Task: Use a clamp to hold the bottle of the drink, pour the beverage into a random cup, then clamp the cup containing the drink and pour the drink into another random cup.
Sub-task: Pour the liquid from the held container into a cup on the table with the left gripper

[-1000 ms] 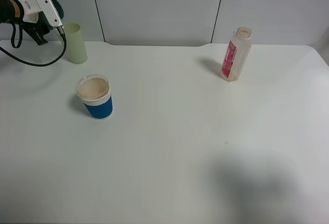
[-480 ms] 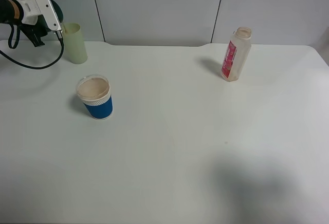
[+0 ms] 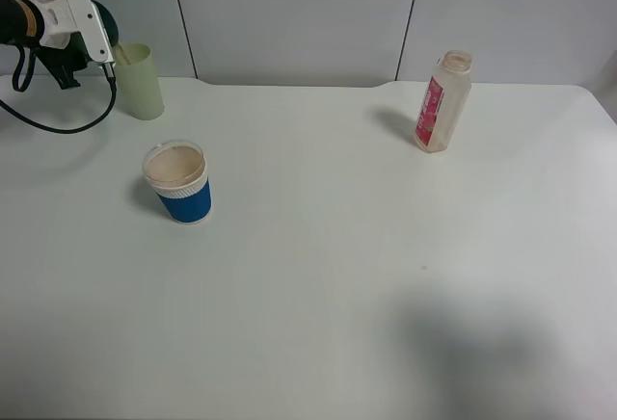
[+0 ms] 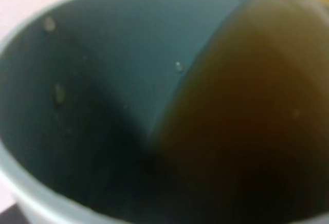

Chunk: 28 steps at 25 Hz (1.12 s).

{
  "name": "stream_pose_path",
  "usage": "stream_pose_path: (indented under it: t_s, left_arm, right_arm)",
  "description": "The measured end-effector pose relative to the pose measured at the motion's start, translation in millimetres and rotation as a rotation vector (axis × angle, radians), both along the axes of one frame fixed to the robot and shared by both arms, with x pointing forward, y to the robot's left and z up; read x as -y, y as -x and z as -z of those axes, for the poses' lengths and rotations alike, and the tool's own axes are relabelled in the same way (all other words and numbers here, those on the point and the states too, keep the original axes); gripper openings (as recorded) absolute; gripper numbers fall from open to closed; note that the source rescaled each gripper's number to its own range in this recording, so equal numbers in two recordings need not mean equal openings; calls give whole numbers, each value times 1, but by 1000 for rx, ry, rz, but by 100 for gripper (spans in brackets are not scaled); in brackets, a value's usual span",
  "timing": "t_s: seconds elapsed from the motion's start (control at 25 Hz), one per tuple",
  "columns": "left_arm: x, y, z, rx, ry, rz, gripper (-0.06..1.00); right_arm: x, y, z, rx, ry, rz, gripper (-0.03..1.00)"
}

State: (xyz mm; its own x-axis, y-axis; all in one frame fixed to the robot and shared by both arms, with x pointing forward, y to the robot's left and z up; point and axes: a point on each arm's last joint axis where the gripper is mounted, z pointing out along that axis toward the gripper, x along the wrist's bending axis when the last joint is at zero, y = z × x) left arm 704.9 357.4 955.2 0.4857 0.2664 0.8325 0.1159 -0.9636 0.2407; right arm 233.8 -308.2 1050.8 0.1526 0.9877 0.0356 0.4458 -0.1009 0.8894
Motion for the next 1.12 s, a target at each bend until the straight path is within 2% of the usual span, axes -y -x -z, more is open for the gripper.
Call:
stream_pose_path:
  t_s: [0.44, 1.12]
  left_arm:
    - [-2, -6, -12, 28, -38, -1, 0]
    - [2, -7, -11, 13, -88, 18, 0]
  right_arm:
    - [0, 0, 0, 0, 0, 0, 100]
    - [0, 0, 0, 0, 0, 0, 100]
